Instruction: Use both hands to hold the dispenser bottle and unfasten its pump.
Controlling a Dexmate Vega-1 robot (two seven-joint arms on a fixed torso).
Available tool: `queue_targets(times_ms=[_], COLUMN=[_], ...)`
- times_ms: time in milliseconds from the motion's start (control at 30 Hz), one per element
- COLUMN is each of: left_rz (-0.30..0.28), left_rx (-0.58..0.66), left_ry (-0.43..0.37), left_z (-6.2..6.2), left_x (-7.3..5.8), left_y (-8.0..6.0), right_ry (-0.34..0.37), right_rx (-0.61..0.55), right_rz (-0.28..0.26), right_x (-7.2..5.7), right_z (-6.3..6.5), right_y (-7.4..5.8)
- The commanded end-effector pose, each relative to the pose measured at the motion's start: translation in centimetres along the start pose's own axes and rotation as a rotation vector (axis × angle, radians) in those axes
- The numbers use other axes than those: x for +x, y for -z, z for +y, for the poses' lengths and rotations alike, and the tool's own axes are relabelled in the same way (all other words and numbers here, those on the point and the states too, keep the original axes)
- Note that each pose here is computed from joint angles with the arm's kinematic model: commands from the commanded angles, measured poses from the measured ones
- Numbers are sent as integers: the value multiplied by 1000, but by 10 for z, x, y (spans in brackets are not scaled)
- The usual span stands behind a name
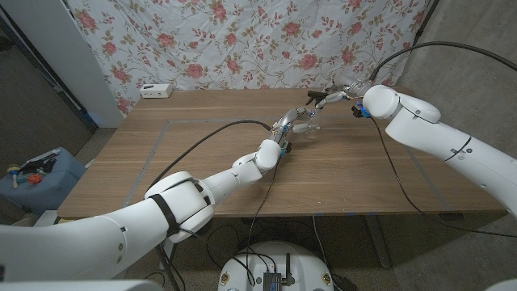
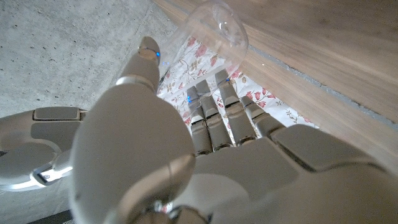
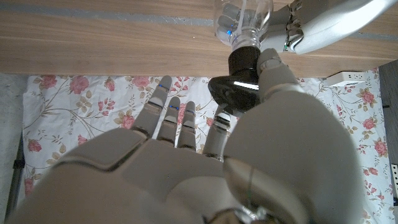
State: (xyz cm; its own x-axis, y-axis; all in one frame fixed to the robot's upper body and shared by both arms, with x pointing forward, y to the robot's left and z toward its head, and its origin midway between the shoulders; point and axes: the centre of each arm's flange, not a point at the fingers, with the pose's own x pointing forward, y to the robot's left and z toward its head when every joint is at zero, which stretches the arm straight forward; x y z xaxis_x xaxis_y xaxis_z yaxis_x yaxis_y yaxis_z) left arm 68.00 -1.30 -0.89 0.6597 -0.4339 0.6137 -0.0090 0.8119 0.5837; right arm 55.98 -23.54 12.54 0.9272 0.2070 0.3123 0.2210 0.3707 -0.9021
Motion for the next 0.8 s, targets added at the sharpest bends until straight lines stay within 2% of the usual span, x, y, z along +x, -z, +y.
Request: queue_targets(times_ms=[33, 633, 800], left_rz=[5, 15, 33], left_rx=[-5, -11, -18], left_ry=[-5, -17, -25], left_z=[0, 1, 1], left_x=[-1, 0, 0], left_y=[2, 6, 10], right_ry=[0, 9, 11], right_rx=[9, 27, 34], right_rz=[2, 4, 10], right_x=[-3, -4, -3], right_z=[-5, -12, -16], right_y=[-2, -5, -5])
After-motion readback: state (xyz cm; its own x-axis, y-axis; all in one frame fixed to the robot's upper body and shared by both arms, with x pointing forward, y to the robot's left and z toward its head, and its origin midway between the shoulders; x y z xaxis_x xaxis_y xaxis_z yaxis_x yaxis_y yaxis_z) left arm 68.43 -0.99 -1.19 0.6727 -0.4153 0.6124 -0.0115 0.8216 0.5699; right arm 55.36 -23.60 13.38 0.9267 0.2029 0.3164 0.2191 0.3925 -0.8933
